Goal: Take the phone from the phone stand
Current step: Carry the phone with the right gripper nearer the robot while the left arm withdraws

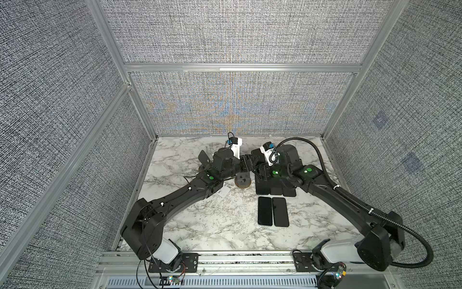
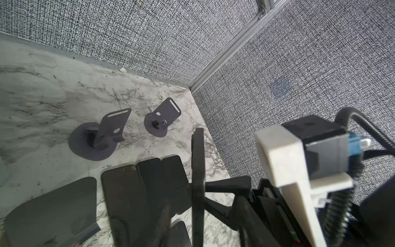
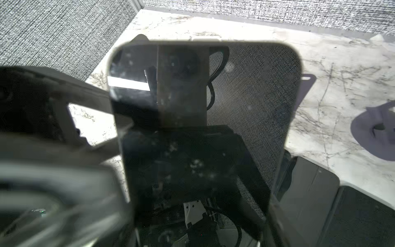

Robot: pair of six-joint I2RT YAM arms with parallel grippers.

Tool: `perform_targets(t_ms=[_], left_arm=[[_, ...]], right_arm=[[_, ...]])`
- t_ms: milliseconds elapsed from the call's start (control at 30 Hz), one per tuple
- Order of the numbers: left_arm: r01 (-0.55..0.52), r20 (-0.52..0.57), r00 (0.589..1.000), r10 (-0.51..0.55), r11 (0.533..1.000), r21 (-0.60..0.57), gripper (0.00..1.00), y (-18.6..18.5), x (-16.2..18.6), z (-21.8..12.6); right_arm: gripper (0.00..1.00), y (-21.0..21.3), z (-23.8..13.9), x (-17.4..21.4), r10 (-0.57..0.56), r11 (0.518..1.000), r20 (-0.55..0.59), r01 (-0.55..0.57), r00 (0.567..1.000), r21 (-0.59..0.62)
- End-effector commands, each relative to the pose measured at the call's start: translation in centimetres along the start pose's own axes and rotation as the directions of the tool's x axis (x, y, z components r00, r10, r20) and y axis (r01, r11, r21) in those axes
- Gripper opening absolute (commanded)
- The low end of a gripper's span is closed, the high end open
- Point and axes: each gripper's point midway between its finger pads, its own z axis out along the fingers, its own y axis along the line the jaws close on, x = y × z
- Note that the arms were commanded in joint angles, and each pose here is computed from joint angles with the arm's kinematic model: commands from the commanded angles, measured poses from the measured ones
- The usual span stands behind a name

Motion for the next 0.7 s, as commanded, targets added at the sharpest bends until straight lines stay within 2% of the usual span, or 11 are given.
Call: perform_targets(t_ms=[0,67,200,367,467,600,667], left_arm=[[-0.060,0.041,0.997,0.060,0.998,0.017,0.69,-0.8,-1.0,-0.6],[-0.105,0.051,0.993,0.105,0.994,-0.008,0.74,-0.6,-1.4,-1.2],[-0.192,0.060,0.979,0.196,0.979,-0.073,0.75,-0.1,-2.1,-2.7],[-0.292,0.053,0.953,0.300,0.949,-0.115,0.75,0.5,-2.7,-4.5],[-0.318,0.050,0.943,0.328,0.936,-0.152,0.75,1.3,-2.9,-5.4],[-0.325,0.052,0.940,0.337,0.931,-0.164,0.75,2.3,-2.8,-6.0],[-0.323,0.048,0.942,0.333,0.933,-0.157,0.75,2.6,-2.6,-6.1]], right_arm=[[0.32,-1.1,-0.9,0.1,-0.009,0.998,-0.007,0.009,1.000,0.061],[0.24,-2.6,-1.3,1.8,0.000,0.991,-0.064,0.009,0.998,0.132],[0.10,-6.0,-2.8,7.2,0.052,0.964,-0.224,0.009,0.973,0.264],[0.05,-8.9,-6.6,13.7,0.213,0.901,-0.347,-0.047,0.913,0.431],[0.05,-10.4,-8.9,18.3,0.351,0.839,-0.404,-0.093,0.845,0.536],[0.05,-11.8,-10.7,22.0,0.497,0.766,-0.417,-0.160,0.761,0.622],[0.05,-12.1,-11.0,23.4,0.542,0.741,-0.442,-0.158,0.715,0.653]])
